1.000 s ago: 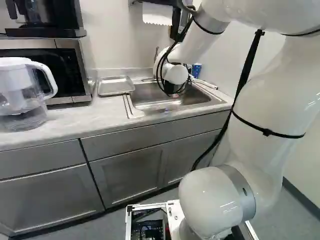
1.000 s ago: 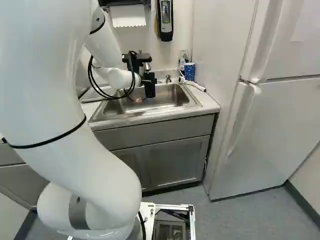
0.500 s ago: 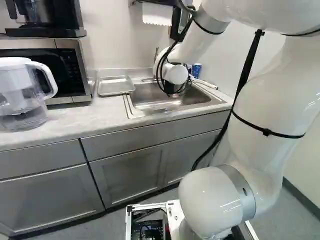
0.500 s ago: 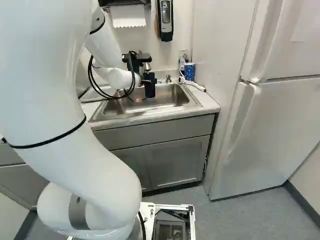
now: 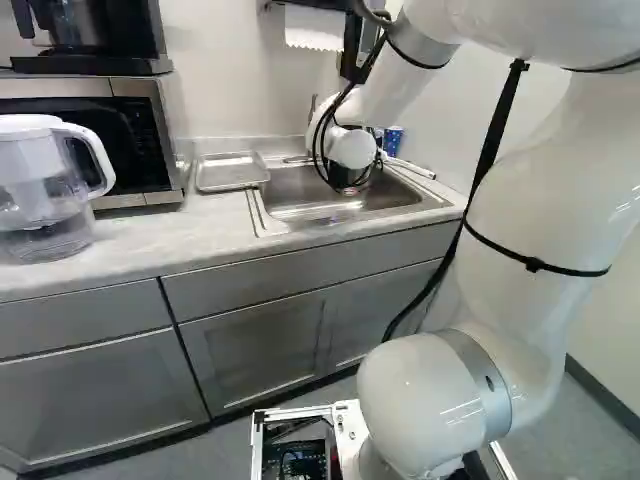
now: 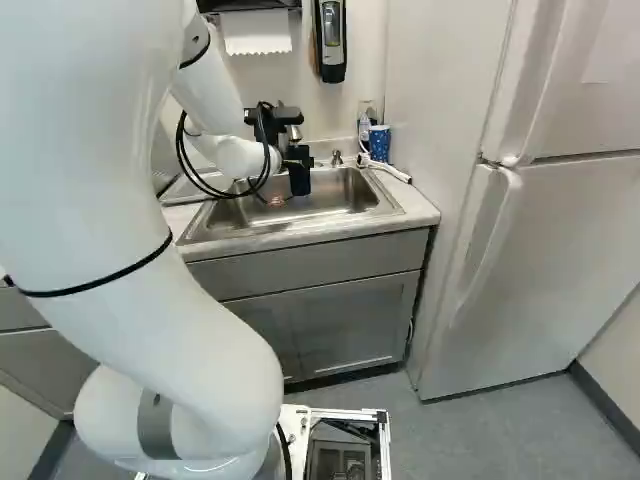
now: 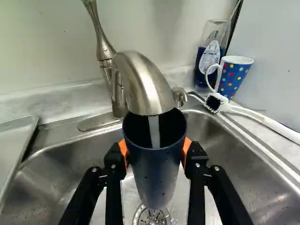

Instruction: Rinse the cup and place it in the tray

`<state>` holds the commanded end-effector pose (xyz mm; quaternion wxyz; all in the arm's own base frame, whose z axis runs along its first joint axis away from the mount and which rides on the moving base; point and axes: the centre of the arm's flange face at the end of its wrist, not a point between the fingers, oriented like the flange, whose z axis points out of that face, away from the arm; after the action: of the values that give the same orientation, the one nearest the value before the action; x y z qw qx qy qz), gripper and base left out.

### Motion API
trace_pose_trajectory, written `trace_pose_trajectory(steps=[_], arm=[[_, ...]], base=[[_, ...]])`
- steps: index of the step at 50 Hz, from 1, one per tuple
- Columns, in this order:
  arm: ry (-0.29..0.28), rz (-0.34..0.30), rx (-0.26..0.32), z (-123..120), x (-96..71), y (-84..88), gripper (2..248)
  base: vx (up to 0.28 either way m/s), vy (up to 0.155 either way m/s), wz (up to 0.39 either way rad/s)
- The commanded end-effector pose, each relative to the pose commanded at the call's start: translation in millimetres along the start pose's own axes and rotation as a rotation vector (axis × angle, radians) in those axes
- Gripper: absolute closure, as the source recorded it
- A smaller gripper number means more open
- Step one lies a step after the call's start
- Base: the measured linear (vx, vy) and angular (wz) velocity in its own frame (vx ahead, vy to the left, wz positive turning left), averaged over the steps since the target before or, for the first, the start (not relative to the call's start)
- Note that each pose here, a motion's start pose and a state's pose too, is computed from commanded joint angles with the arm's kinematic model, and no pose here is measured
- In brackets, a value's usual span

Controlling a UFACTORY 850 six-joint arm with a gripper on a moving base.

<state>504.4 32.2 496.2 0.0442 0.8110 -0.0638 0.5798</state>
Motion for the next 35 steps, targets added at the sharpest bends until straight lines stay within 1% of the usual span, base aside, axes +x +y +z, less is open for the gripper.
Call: trace_pose_trajectory(steps=[35], arm=[[0.000, 0.000, 0.000, -3.0, -1.0, 0.6, 125]], base=[[0.000, 0.000, 0.000]])
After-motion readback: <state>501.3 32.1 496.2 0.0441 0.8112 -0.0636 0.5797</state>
